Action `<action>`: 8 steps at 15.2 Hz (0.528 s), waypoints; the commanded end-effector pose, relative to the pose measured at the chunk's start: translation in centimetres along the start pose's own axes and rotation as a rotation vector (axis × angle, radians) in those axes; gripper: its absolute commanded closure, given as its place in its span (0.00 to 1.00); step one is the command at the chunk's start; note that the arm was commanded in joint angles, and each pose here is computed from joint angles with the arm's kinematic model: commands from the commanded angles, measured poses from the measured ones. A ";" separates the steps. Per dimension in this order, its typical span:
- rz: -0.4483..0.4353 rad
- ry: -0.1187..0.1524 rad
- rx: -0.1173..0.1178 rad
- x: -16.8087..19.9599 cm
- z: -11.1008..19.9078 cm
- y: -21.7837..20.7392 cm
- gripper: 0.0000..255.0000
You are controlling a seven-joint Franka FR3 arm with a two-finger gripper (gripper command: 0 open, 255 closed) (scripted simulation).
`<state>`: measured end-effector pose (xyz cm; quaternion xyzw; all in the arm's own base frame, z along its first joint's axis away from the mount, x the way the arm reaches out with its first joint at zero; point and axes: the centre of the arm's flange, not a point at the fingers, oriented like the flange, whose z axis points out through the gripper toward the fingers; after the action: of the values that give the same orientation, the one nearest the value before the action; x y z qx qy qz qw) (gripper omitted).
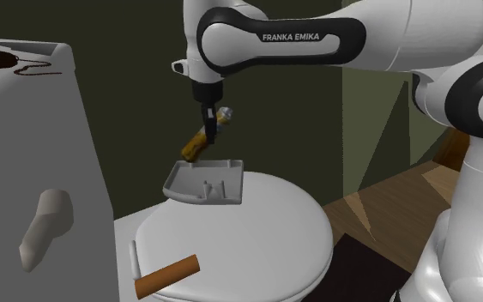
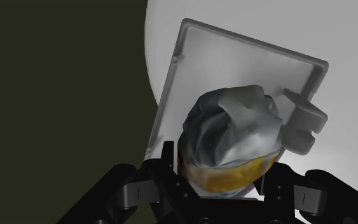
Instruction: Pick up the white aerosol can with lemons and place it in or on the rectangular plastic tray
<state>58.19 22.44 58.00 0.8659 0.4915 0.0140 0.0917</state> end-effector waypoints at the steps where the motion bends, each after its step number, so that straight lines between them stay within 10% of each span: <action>1: 0.000 0.001 -0.001 0.2 1.0 -0.1 1.00; 8: 0.000 0.001 -0.001 0.4 4.7 -0.8 1.00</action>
<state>58.22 22.56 53.78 0.8658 0.4916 0.0139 0.0917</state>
